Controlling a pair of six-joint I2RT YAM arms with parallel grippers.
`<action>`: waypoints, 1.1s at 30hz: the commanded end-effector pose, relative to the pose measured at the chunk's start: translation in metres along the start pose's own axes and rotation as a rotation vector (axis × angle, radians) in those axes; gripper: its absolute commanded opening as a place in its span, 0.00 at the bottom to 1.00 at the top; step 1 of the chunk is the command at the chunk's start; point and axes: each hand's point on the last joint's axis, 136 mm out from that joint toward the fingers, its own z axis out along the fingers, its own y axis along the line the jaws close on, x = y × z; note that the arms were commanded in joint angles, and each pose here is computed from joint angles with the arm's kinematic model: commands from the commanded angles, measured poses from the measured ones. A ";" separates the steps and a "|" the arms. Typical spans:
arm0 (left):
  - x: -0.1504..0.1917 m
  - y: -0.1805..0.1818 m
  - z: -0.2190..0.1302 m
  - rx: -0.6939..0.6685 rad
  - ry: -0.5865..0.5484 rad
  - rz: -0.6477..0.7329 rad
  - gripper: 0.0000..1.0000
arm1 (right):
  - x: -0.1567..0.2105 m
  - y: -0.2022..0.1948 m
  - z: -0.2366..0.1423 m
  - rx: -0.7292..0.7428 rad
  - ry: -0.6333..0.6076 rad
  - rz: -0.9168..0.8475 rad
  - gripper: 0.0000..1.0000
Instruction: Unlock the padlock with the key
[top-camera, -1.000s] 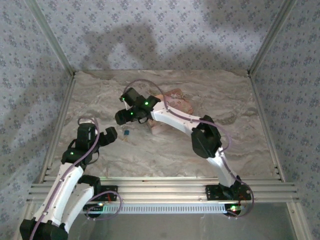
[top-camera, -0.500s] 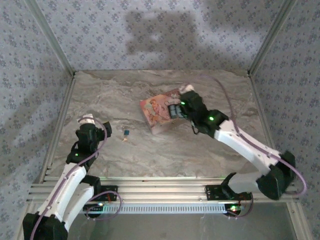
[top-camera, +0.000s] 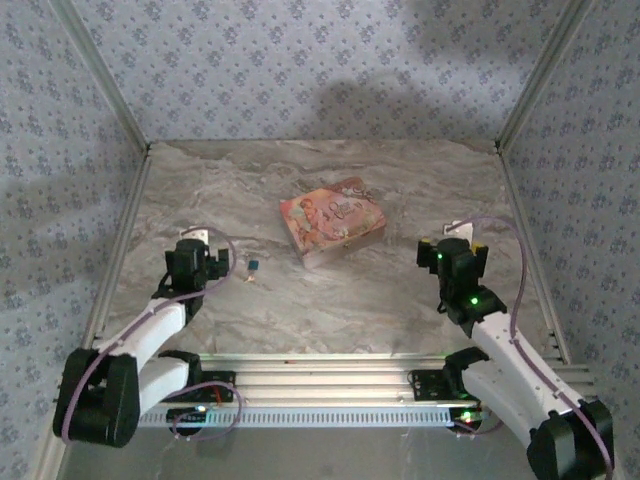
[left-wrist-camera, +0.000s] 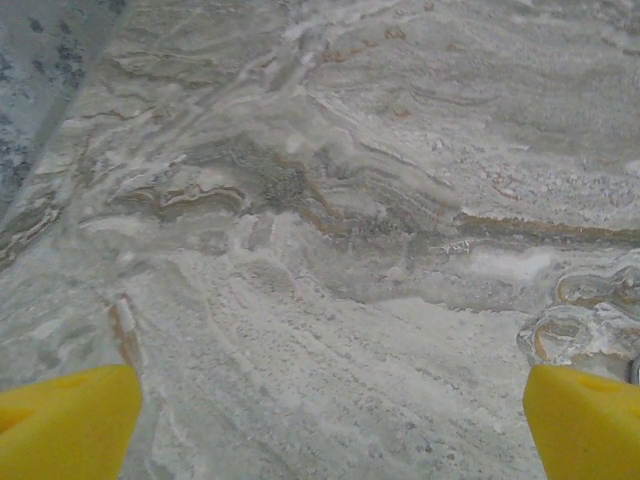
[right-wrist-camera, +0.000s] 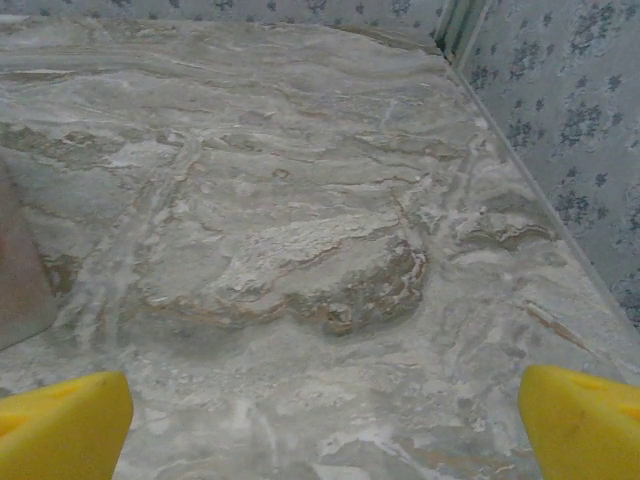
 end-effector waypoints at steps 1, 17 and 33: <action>-0.025 -0.006 0.005 0.028 -0.093 0.017 0.98 | -0.005 -0.008 0.006 0.005 -0.077 0.002 1.00; -0.051 -0.006 0.024 0.079 -0.258 -0.014 0.98 | 0.019 -0.040 0.031 0.033 -0.234 0.166 1.00; -0.042 0.008 0.072 0.113 -0.186 -0.124 0.98 | 0.010 -0.031 0.080 -0.008 -0.219 0.126 1.00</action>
